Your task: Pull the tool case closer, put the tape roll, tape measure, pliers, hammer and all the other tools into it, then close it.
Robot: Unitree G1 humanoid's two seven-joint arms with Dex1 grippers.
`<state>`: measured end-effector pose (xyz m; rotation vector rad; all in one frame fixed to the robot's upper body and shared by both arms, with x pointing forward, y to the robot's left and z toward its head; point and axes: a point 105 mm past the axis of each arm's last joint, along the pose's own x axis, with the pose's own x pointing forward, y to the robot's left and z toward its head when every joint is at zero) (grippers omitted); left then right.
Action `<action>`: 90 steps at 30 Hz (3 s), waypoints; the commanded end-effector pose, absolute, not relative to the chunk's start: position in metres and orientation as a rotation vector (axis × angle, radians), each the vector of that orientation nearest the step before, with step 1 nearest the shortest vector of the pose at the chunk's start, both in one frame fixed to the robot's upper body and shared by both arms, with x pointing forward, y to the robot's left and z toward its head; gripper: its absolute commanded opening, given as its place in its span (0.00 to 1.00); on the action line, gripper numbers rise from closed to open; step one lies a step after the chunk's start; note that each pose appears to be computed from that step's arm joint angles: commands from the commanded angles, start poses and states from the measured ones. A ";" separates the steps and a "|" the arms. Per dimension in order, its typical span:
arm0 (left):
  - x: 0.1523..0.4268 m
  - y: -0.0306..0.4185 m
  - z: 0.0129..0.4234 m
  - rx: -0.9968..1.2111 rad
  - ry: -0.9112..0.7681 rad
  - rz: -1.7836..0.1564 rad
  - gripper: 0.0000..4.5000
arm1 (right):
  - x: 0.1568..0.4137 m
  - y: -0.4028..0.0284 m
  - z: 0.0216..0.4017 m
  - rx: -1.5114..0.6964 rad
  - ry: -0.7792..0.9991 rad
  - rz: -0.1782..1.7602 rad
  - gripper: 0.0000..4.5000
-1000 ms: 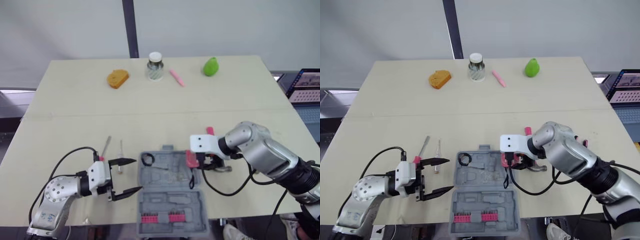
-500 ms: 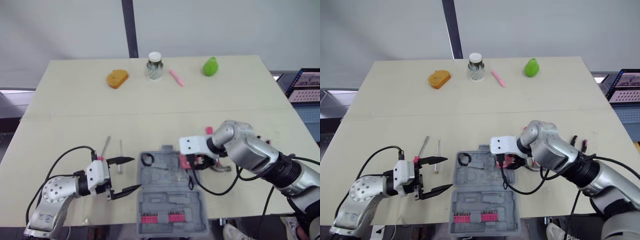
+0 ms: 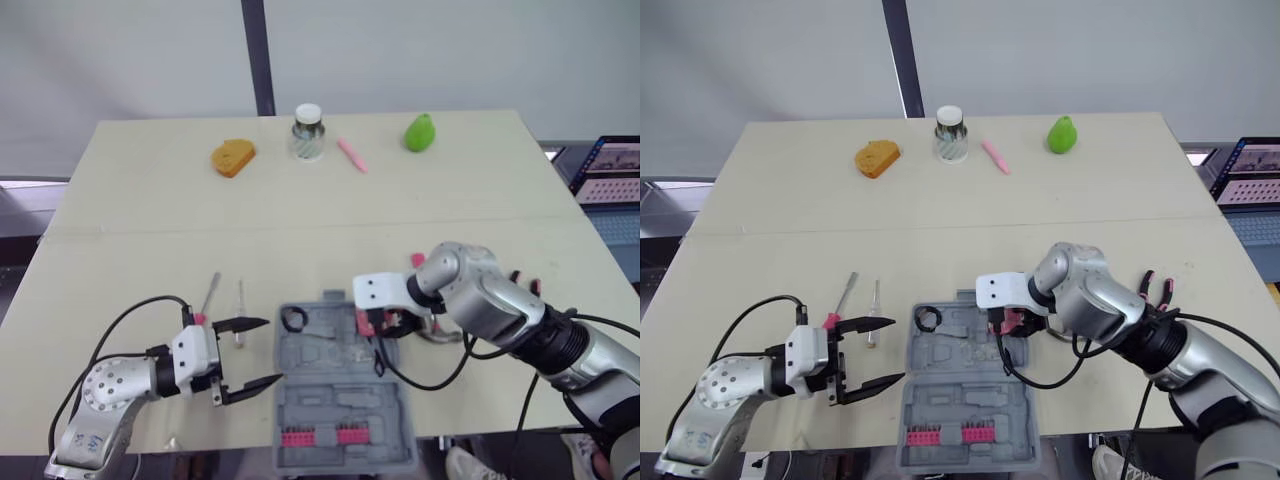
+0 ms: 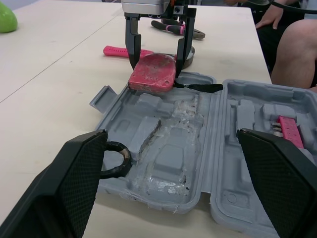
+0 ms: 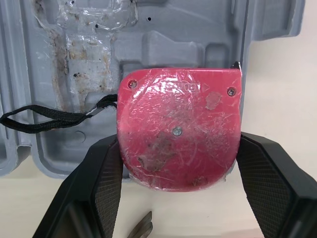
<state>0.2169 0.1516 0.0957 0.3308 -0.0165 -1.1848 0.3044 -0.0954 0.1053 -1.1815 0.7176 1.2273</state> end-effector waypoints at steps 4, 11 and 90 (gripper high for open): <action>0.215 0.152 0.100 0.353 -0.041 -1.172 1.00 | 0.304 -0.093 0.105 -1.226 0.706 1.238 0.65; 0.214 0.153 0.096 0.349 -0.040 -1.168 1.00 | 0.304 -0.094 0.101 -1.241 0.719 1.237 0.65; 0.222 0.162 0.117 0.294 -0.060 -1.100 1.00 | 0.309 -0.123 0.081 -0.437 0.255 1.218 0.28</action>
